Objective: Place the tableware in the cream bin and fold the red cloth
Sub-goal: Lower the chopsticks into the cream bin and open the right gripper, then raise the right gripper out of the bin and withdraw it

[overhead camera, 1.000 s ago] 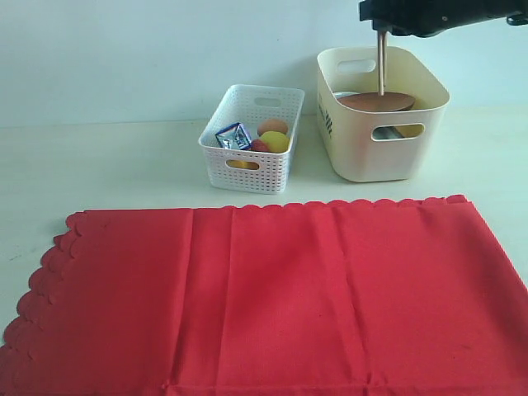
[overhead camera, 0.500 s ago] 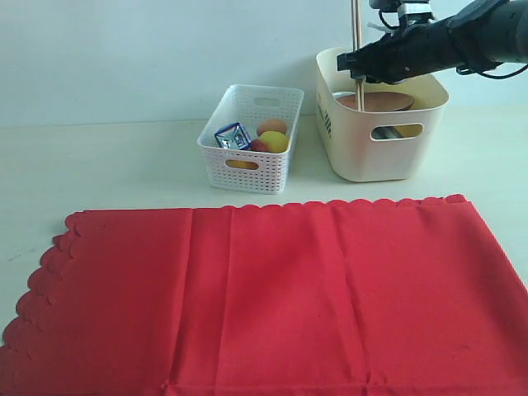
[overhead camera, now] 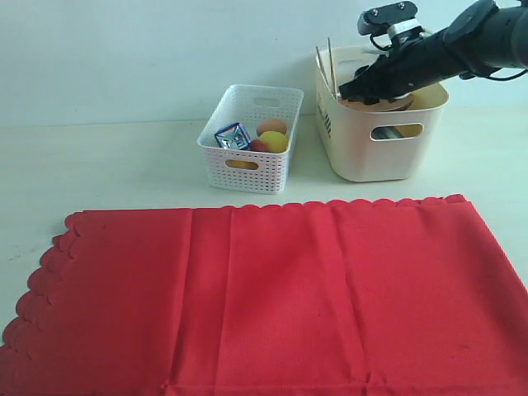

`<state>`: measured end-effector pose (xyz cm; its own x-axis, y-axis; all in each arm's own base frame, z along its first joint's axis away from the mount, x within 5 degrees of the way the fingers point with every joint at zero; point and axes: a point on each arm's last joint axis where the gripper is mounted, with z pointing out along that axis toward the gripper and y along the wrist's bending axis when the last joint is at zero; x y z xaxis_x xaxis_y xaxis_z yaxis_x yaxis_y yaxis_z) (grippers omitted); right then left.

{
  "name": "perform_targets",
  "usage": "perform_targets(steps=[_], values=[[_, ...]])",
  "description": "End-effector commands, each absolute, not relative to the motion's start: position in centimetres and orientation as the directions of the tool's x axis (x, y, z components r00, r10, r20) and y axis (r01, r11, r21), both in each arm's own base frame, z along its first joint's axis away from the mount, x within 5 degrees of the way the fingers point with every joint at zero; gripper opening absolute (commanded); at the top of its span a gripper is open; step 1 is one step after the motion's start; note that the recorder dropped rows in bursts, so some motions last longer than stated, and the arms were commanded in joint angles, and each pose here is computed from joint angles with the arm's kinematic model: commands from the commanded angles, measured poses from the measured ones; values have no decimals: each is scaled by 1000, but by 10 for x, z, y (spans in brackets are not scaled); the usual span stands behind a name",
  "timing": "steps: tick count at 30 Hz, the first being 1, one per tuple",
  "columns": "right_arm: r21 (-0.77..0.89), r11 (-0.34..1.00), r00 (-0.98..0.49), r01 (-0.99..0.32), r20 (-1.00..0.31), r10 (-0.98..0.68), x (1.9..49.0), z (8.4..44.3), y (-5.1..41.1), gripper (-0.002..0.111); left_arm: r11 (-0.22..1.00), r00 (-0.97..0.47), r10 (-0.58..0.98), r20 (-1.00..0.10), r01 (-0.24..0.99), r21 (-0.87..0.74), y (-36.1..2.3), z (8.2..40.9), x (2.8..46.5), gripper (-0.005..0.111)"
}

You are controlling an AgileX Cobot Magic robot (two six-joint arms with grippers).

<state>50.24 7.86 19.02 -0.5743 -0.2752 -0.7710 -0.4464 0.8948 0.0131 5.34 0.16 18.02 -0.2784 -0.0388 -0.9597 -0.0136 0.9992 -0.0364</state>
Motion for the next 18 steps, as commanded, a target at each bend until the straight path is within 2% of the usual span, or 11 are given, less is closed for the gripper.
perform_targets(steps=[1,9,14,18], values=[[24,905,-541,-426,-808,-233,495,232,76,48,999,-263,-42,-964,-17,-39,2,181,53,0],[58,918,-574,-393,-795,-196,465,293,72,44,999,-263,-42,-964,-17,-39,2,181,53,0],[42,935,-633,-353,-746,-206,434,332,64,24,999,-263,-42,-964,-17,-39,2,181,53,0],[42,919,-662,-392,-707,-250,406,359,63,6,999,-263,-42,-964,-17,-39,2,181,53,0]])
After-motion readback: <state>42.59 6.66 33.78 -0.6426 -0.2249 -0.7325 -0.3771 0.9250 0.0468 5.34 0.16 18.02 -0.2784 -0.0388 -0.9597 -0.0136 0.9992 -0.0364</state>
